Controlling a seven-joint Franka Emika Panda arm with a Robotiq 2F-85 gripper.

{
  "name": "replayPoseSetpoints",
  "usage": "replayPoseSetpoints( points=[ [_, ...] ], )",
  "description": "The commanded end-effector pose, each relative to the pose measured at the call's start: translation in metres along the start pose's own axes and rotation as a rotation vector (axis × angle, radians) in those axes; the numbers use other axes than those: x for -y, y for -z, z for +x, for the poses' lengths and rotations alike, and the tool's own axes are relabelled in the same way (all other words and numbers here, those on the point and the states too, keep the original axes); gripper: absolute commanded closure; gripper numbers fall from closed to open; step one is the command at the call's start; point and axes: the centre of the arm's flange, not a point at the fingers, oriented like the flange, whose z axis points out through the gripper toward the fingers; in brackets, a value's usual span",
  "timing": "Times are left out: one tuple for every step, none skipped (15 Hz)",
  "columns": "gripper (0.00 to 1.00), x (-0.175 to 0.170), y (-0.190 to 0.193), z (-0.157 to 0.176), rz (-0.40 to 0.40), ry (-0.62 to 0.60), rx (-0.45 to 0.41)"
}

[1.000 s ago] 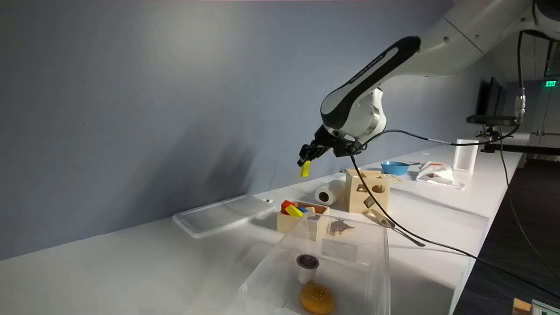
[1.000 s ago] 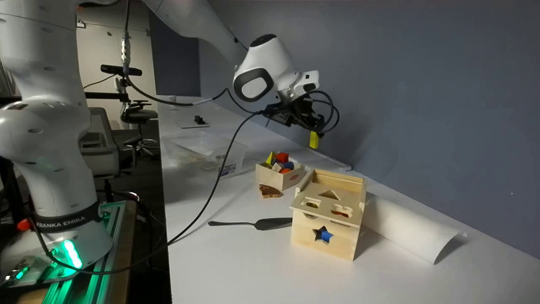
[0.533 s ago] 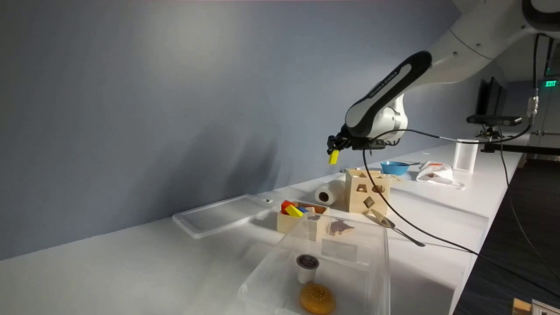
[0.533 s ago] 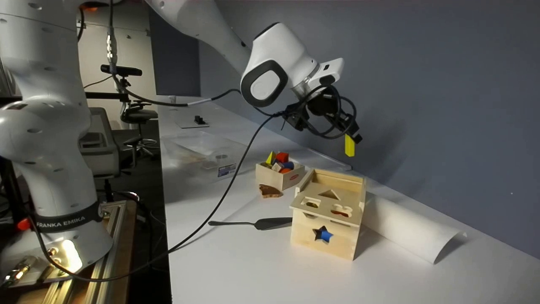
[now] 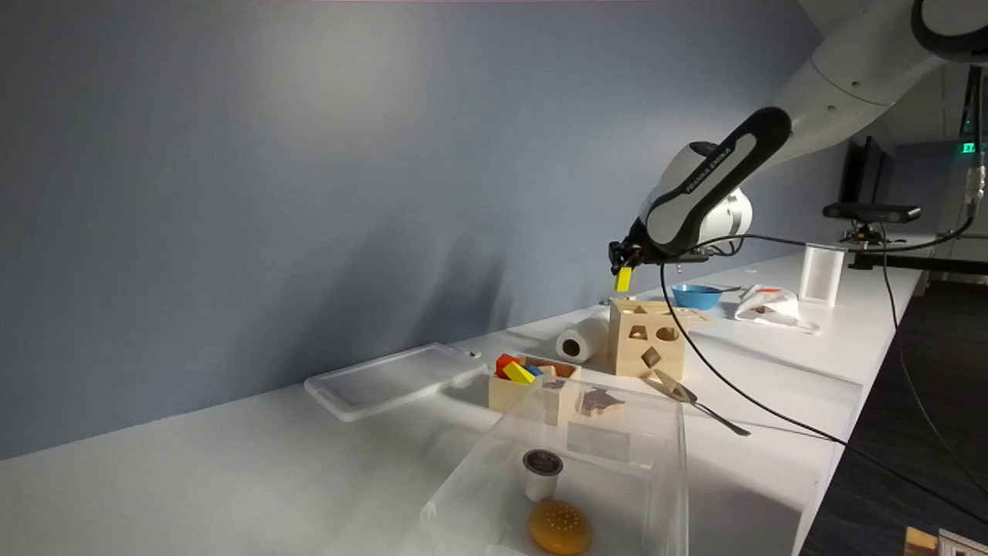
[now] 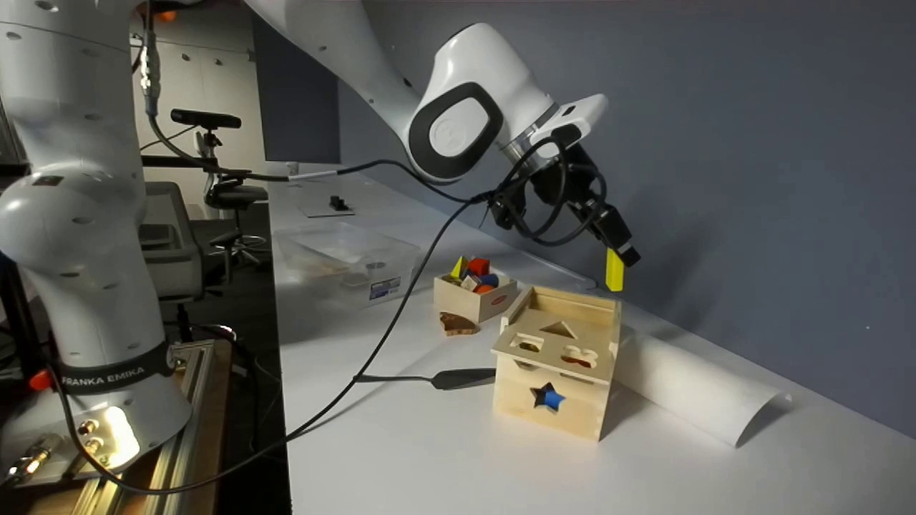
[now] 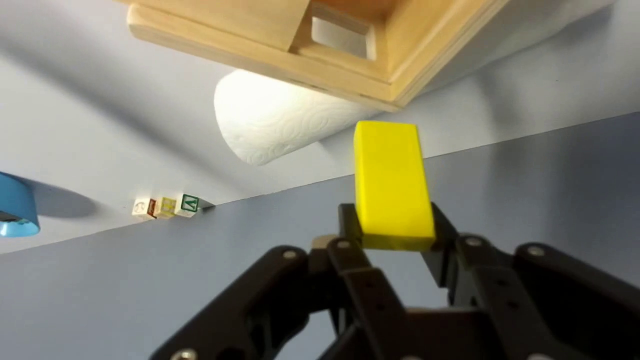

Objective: Put the yellow objects inside the wooden box

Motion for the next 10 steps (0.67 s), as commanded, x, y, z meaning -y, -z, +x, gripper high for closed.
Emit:
replayPoseSetpoints(
  points=[
    [0.90,0.034,0.033,-0.004,-0.006,-0.010,0.041],
    [0.90,0.038,0.033,-0.004,-0.009,-0.009,0.046],
    [0.90,0.042,0.034,-0.005,-0.012,-0.009,0.054],
    [0.90,0.044,0.034,-0.004,-0.028,-0.011,0.055],
    [0.90,0.046,0.035,-0.004,-0.030,-0.012,0.061],
    [0.90,0.047,0.037,-0.004,-0.037,-0.016,0.065],
    [0.90,0.048,0.038,-0.005,-0.046,-0.019,0.067],
    [0.90,0.048,0.039,-0.006,-0.052,-0.022,0.071],
    [0.90,0.048,0.039,-0.006,-0.060,-0.025,0.075],
    [0.90,0.047,0.040,-0.007,-0.070,-0.028,0.076]
  ],
)
